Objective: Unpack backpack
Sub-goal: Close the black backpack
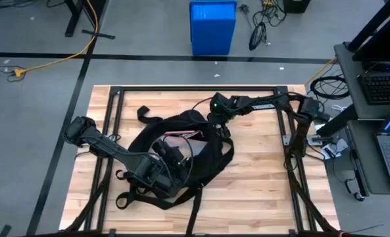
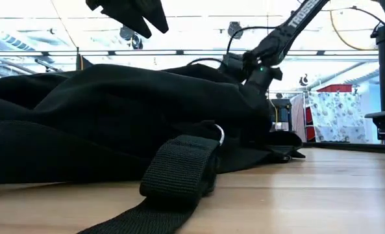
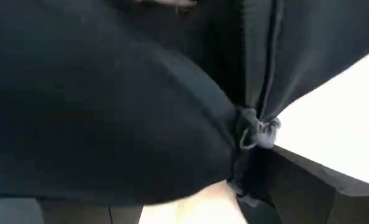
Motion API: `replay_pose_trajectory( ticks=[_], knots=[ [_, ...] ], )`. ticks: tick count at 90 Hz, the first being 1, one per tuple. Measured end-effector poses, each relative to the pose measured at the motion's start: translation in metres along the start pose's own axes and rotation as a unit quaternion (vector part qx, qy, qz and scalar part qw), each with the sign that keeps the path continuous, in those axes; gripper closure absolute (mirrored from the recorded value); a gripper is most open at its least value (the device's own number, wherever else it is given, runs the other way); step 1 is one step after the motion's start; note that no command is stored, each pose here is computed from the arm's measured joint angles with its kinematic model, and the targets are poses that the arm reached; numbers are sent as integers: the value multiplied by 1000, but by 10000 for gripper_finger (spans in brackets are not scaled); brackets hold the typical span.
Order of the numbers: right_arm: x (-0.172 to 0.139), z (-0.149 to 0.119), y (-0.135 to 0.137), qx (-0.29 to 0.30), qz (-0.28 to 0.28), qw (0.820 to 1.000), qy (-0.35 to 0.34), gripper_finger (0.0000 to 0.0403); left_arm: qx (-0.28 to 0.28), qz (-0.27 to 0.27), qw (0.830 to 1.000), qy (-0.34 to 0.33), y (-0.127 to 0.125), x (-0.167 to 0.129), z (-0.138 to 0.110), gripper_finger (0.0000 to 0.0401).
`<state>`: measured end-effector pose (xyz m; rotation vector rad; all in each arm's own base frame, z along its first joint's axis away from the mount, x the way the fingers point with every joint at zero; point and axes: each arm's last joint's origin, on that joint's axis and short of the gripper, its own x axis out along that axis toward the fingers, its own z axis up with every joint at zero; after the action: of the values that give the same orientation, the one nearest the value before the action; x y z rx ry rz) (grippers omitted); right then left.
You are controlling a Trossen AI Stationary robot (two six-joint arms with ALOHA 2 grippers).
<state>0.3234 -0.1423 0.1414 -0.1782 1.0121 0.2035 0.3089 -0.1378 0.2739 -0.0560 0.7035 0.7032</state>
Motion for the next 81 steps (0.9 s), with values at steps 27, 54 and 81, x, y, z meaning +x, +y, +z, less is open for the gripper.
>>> replay_pose_trajectory(
  ticks=[27,54,81],
  knots=[
    [17,1,-6,-11,-15,1000,-22,206,-5,1,1000,0,1,2,1,155],
    [16,-8,4,43,23,998,40,387,-5,0,1000,-1,0,1,1,155],
    [2,2,54,89,118,983,112,400,15,2,1000,0,1,1,1,155]
  ],
)
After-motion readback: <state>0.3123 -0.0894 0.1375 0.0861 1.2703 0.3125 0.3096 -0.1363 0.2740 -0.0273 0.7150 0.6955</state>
